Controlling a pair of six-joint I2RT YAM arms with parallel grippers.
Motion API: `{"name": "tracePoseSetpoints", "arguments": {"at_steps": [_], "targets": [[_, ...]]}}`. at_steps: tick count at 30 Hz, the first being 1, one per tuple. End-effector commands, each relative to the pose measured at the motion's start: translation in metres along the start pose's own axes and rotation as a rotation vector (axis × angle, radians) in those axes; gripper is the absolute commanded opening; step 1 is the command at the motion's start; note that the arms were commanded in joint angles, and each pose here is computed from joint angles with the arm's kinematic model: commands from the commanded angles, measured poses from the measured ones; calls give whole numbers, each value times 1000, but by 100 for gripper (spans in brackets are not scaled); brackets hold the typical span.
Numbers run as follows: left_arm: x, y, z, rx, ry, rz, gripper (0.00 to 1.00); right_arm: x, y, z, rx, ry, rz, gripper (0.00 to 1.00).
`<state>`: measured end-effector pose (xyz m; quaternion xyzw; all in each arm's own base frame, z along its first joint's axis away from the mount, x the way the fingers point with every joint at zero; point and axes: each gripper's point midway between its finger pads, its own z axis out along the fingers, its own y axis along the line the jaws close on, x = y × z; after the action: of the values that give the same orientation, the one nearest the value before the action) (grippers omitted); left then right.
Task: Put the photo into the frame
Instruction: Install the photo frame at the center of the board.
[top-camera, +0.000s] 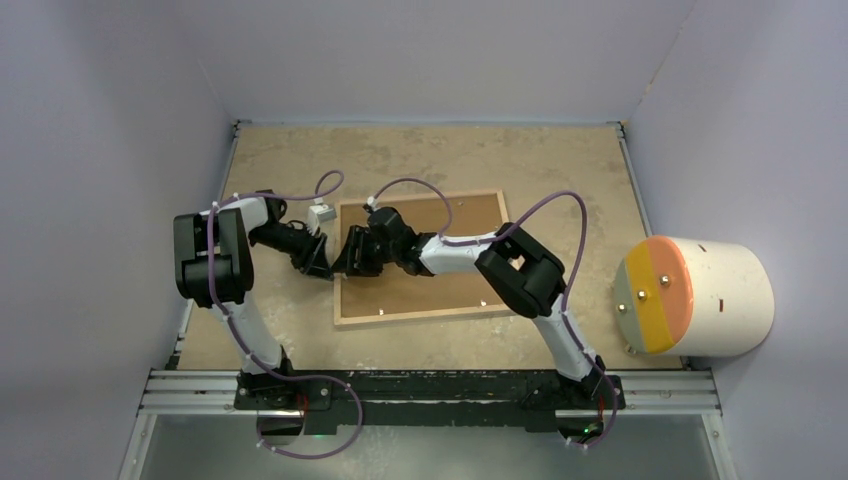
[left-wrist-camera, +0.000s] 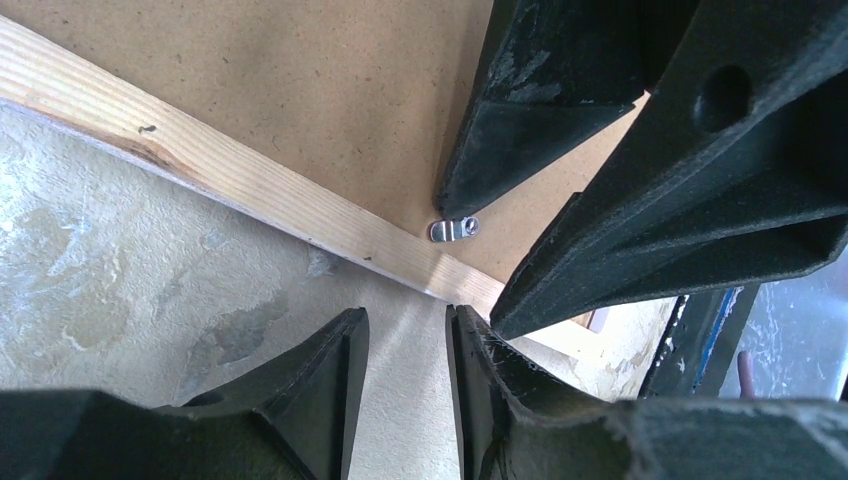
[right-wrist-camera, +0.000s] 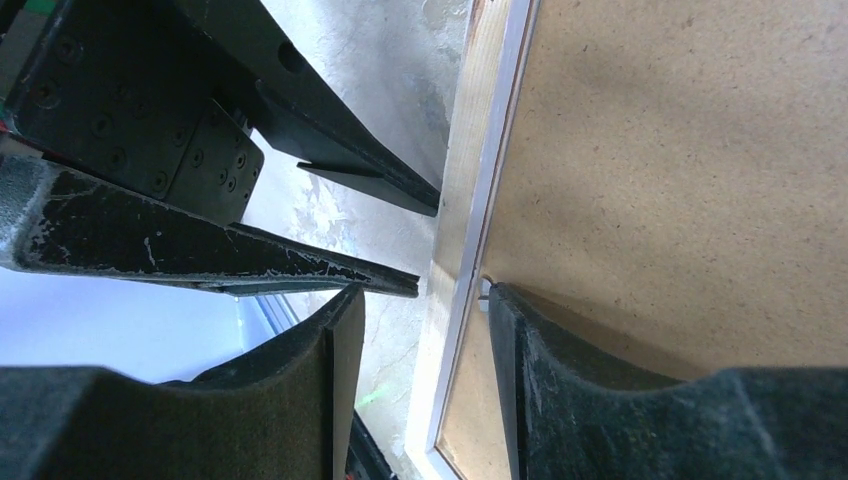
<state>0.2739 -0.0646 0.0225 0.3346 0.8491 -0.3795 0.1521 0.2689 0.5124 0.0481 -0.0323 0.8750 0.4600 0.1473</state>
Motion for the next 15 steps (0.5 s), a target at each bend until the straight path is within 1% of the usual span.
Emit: {"name": "tracePoseSetpoints", "arguments": {"at_steps": [1, 15], "targets": [[11, 24, 6, -62, 49, 58, 39, 10, 2, 9, -7, 35, 17, 52], [11, 24, 6, -64, 51, 62, 38, 16, 12, 10, -53, 76, 17, 50]]}}
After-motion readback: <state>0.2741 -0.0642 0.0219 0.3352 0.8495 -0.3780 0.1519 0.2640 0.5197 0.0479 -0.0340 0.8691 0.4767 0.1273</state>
